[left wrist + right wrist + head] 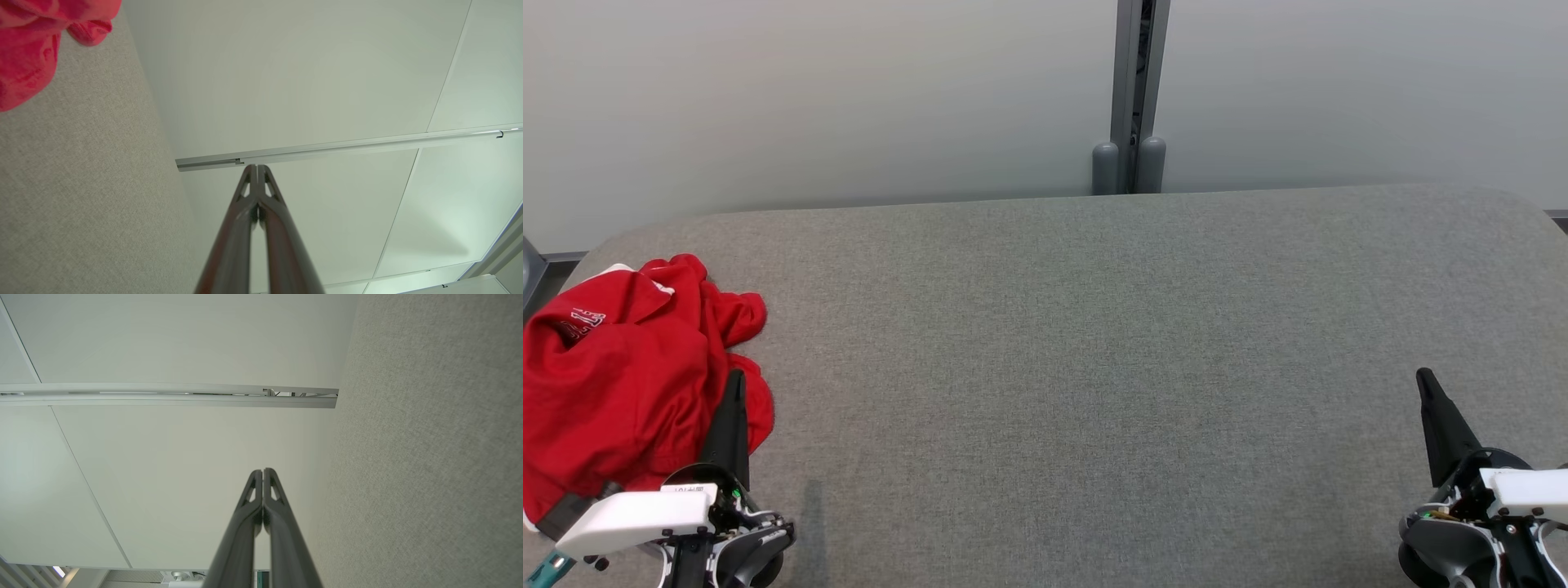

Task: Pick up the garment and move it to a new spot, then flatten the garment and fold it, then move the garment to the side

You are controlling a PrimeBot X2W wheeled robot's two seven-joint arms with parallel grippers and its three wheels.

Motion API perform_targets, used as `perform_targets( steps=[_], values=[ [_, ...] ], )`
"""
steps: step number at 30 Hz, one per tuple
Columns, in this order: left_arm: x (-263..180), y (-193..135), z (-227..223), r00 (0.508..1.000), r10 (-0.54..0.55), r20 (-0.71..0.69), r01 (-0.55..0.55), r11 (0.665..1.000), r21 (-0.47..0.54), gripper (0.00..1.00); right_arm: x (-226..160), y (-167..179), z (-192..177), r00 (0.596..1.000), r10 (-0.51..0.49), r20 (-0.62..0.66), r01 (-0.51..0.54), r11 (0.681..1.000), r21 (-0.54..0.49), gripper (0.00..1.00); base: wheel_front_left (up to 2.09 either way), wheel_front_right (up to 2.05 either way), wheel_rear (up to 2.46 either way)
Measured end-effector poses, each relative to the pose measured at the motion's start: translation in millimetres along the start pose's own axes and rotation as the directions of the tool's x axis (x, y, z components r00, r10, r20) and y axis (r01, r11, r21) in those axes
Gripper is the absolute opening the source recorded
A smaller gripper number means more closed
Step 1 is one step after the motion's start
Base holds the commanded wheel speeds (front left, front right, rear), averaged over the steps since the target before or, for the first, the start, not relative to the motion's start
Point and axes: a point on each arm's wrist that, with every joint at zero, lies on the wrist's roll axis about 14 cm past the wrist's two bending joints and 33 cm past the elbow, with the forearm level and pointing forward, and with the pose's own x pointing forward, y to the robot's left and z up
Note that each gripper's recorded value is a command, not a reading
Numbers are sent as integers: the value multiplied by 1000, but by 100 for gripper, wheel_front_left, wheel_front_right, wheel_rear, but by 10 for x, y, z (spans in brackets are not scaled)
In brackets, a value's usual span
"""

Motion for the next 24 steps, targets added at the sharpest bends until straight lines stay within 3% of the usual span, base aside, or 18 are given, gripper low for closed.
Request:
perform_targets(
  steps=[24],
  values=[
    [0,0,0,1000,0,0,0,1000,0,0,0,0,0,1000,0,0,0,1000,0,0,0,0,0]
  ],
)
